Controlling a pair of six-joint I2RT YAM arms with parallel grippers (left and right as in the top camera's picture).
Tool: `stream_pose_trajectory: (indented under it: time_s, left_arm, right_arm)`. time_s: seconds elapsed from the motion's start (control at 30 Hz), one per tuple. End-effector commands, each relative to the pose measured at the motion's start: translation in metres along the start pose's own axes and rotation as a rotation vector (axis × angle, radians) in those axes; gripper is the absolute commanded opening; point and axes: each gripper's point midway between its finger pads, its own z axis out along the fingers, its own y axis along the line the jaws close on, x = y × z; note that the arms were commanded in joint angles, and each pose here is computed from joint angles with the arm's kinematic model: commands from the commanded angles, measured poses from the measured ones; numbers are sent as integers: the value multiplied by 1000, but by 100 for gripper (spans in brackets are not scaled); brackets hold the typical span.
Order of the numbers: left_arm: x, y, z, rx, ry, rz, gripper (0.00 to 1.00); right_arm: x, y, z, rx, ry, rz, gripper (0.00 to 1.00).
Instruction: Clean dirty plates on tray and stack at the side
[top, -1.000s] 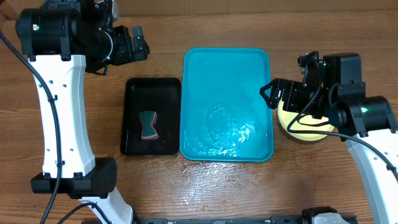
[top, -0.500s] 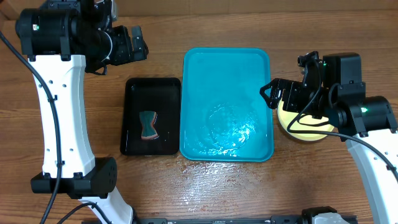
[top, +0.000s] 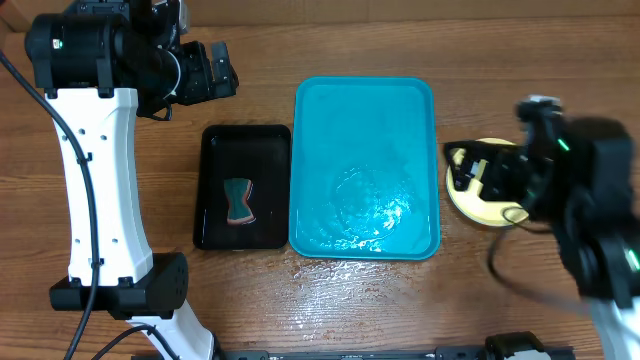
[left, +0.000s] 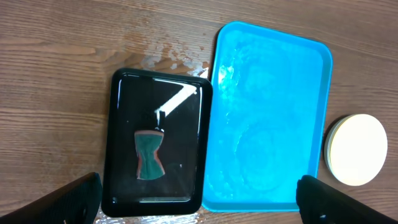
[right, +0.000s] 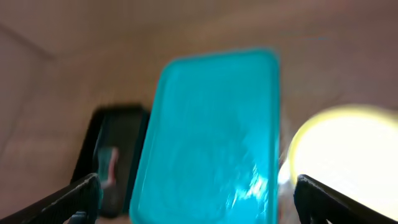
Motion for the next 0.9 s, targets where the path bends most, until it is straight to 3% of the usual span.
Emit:
stream_pose_trajectory:
  time_s: [0.0, 0.2, 0.5, 0.87]
  left_arm:
    - [-1, -2, -9, 2, -26, 20, 100]
    - [-1, -2, -9, 2, -26, 20, 100]
    - [-1, -2, -9, 2, -26, 20, 100]
    - [-1, -2, -9, 2, -26, 20, 100]
  right_arm:
    - [-8, -17, -27, 107, -155, -58, 100]
    - [20, -26, -34, 81, -317, -158, 100]
    - [106, -62, 14, 34, -415, -171, 100]
    - [123, -71, 35, -11, -559, -197, 100]
